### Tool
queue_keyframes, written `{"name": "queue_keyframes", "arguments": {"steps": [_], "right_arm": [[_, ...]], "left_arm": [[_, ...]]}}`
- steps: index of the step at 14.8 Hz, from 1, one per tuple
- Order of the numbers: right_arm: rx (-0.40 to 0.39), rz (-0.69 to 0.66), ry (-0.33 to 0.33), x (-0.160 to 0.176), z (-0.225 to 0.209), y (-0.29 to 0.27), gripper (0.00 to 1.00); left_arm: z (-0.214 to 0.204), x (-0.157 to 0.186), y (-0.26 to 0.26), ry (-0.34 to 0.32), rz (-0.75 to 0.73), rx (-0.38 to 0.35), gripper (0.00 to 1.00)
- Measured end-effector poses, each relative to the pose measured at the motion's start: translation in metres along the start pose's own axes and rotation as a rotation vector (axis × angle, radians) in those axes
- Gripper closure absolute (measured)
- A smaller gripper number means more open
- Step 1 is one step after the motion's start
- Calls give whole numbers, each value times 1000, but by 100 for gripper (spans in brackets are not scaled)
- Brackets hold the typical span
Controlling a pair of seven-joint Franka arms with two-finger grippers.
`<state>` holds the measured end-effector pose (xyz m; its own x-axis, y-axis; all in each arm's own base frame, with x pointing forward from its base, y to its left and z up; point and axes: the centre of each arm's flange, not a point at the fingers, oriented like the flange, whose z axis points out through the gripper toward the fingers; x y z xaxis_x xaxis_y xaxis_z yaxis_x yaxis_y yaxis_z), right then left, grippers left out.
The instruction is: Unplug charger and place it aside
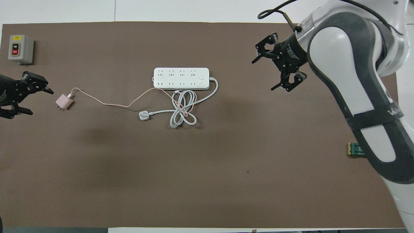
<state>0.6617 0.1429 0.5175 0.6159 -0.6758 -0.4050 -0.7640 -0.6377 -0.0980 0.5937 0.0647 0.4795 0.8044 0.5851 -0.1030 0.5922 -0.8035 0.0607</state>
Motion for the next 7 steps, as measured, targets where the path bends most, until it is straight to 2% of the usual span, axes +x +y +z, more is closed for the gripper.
{"name": "queue_keyframes", "arguments": {"steps": [3,7], "right_arm": [[-62,-211,55,2,-38,41,0],[-221,-571,164,-2,-76,88,0]], "left_arm": [[-21,1,0,33,154,38,0],[-46,-4,10,56,298,53,0]]}}
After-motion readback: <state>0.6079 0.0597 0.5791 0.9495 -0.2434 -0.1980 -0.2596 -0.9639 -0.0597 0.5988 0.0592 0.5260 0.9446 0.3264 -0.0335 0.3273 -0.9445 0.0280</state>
